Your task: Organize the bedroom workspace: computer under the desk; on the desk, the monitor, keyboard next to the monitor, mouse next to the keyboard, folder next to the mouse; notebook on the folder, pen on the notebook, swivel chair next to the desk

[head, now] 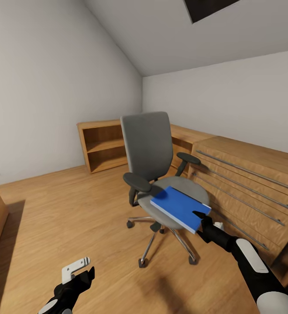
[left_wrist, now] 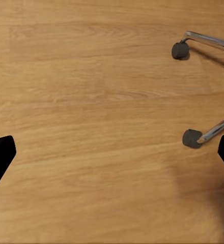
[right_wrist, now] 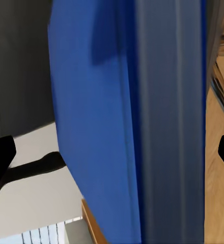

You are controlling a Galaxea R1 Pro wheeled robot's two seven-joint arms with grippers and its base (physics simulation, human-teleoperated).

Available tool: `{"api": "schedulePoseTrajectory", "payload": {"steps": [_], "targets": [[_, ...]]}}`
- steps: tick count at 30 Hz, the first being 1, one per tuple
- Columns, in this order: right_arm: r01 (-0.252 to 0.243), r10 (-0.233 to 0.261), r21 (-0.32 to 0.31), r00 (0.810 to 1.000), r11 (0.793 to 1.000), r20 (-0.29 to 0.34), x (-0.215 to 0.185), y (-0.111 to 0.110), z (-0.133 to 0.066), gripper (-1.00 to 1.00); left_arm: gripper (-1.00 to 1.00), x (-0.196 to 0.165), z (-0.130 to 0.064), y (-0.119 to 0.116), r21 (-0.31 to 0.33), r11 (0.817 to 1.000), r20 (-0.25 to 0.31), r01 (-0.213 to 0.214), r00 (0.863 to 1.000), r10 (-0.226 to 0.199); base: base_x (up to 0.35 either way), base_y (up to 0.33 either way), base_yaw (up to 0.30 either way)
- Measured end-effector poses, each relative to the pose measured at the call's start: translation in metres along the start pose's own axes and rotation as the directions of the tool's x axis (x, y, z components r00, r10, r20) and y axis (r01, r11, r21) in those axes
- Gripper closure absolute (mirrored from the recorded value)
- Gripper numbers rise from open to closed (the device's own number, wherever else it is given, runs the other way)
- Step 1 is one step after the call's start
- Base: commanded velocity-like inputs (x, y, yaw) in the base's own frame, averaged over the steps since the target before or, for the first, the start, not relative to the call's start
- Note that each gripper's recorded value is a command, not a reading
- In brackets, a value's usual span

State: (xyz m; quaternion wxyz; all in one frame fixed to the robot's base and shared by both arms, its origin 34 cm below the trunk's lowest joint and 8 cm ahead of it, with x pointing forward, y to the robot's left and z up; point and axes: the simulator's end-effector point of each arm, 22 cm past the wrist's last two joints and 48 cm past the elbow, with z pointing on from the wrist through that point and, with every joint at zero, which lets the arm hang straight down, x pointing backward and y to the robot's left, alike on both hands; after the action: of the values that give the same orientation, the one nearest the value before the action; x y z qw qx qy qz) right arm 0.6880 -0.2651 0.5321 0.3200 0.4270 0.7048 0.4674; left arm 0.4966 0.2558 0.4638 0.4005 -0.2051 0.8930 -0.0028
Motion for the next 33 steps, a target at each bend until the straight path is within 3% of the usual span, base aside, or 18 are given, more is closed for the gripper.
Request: {"api": "schedulePoseTrajectory", "payload": {"steps": [12, 13, 21, 33], "targets": [[0.001, -0.001, 0.001, 1.000, 1.000, 0.001, 0.000, 0.000, 0.000, -1.00, -1.00, 0.000, 0.000, 0.001, -0.002, 1.000, 0.000, 0.001, 1.000, -0.001, 0.012, 0.000, 0.000], [0.001, -0.001, 0.001, 1.000, 1.000, 0.001, 0.000, 0.000, 0.000, 1.00, -1.00, 0.000, 0.000, 0.001, -0.002, 1.000, 0.000, 0.001, 1.000, -0.001, 0.000, 0.000, 0.000], [-0.002, 0.002, -0.001, 1.000, 1.000, 0.016, -0.003, 0.000, 0.000, 1.00, -1.00, 0.000, 0.000, 0.001, -0.002, 1.000, 0.000, 0.003, 1.000, -0.003, 0.000, 0.000, 0.000], [-0.001, 0.001, -0.001, 1.000, 1.000, 0.021, -0.009, 0.027, -0.004, 1.00, -1.00, -0.023, -0.013, -0.006, -0.002, 1.000, 0.001, 0.000, 1.000, 0.000, 0.000, 0.000, 0.000]]}}
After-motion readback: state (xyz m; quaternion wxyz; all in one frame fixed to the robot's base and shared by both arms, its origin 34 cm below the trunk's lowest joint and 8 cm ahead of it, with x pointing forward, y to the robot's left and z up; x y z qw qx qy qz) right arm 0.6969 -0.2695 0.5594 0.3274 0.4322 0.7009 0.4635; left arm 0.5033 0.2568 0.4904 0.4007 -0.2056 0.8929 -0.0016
